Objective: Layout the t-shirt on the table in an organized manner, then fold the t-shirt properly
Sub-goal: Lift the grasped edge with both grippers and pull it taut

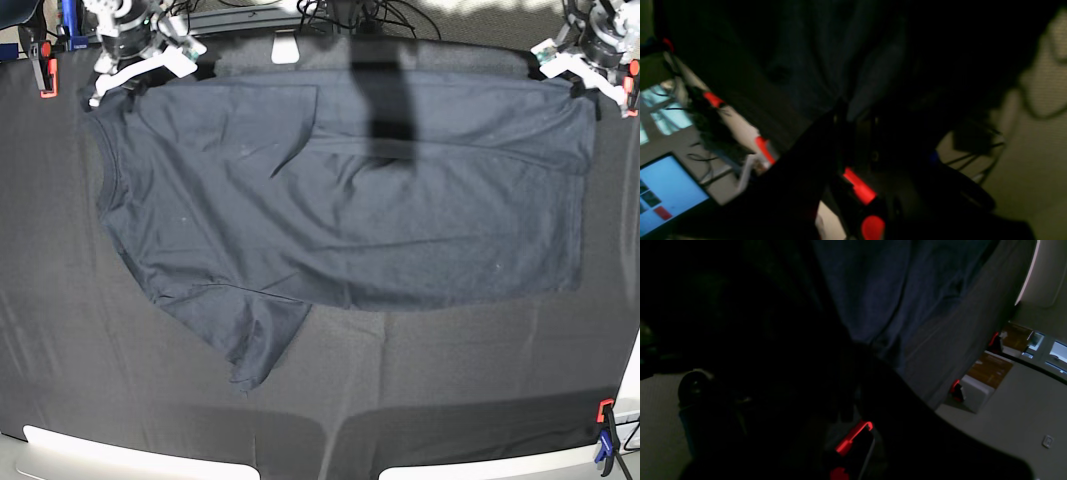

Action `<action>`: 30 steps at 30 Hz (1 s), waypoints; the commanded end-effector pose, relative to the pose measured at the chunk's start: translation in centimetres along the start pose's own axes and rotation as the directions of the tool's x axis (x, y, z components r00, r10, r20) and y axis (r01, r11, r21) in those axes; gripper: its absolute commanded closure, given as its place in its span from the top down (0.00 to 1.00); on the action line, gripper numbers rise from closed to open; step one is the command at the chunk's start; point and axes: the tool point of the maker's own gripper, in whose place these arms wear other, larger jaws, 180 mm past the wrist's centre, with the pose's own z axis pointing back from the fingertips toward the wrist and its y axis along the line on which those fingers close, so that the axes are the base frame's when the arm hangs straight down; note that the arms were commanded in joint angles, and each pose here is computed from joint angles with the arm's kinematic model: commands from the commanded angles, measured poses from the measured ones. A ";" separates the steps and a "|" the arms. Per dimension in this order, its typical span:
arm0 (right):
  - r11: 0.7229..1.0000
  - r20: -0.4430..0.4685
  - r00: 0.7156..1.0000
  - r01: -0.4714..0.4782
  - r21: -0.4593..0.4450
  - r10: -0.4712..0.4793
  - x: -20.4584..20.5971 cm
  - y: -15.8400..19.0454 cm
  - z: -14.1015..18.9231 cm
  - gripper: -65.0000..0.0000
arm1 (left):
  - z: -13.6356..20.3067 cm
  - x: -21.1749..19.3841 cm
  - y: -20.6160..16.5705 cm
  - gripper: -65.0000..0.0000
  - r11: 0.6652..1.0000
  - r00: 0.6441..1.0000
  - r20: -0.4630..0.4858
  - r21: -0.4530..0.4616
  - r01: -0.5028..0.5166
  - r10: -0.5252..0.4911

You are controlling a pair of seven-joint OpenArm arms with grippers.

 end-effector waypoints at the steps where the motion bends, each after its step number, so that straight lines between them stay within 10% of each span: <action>1: 0.999 -0.019 1.000 -0.009 -0.034 0.008 -0.5 -0.9 0.2 0.00 | 0.2 -0.3 1.3 0.00 0.999 1.000 -0.005 0.042 0.020 -0.019; 6: 0.999 -0.034 0.999 -0.001 0.036 0.002 -0.4 -0.2 0.7 0.06 | 0.2 -0.8 1.3 0.01 0.999 0.999 -0.030 0.042 0.019 -0.018; 11: 0.995 0.006 1.000 0.025 0.099 -0.026 1.3 -0.4 2.2 0.16 | 0.2 -1.9 1.3 0.44 0.999 0.995 -0.093 0.039 0.024 -0.020; 22: 0.995 0.121 0.988 0.087 0.047 -0.092 3.2 -4.6 3.8 0.16 | 2.2 -1.1 4.0 0.44 0.988 0.989 -0.070 0.067 0.138 -0.133; 30: 0.884 0.255 0.849 0.463 0.060 -0.462 4.4 -10.3 3.0 0.16 | 1.6 1.6 11.3 0.44 0.956 0.984 0.073 0.235 -0.174 0.161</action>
